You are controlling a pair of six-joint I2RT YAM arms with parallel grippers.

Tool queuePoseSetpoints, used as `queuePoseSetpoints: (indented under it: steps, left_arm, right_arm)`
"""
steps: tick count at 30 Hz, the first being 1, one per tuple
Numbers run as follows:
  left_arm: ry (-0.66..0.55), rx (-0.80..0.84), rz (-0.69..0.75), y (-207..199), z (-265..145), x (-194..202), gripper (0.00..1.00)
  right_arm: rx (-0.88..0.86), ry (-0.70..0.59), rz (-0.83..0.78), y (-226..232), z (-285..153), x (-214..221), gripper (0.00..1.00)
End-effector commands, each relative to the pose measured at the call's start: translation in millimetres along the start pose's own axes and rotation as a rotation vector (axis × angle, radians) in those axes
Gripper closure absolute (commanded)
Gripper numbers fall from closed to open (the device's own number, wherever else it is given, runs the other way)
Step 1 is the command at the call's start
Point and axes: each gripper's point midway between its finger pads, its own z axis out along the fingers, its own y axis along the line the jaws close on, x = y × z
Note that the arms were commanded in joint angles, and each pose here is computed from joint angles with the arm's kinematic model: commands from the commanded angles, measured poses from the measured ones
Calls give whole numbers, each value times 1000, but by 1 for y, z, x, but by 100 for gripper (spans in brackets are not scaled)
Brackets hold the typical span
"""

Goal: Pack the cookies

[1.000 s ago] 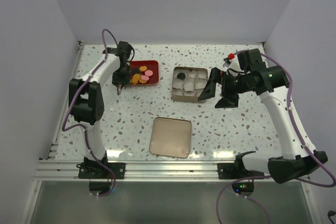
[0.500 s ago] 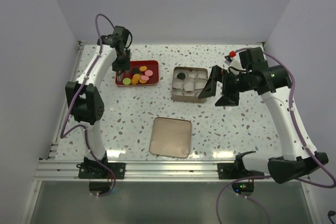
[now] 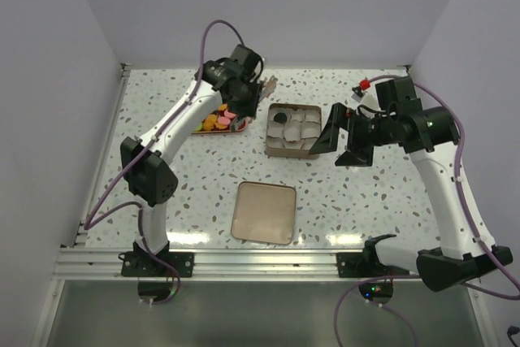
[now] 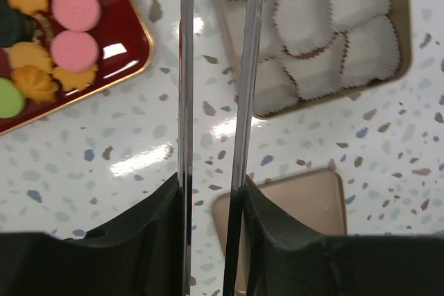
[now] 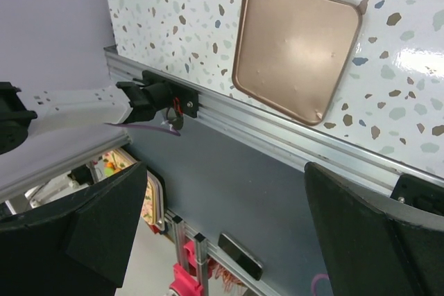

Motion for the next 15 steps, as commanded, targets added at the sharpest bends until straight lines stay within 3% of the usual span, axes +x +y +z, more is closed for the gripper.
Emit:
queuePoseSetpoints:
  steps: [1,6,15]
  left_arm:
    - [-97,133,3,-48,-27,-17,77]
    - [-53,165,71,-86,-11,8,77]
    - [40,93,98,-85,12,56,78]
  right_arm:
    - [-8,-50,-27,6,-16,1,1]
    - [10,-54,-37,0,-20,8,1]
    - [12,-51,-30,-2,-18,10,1]
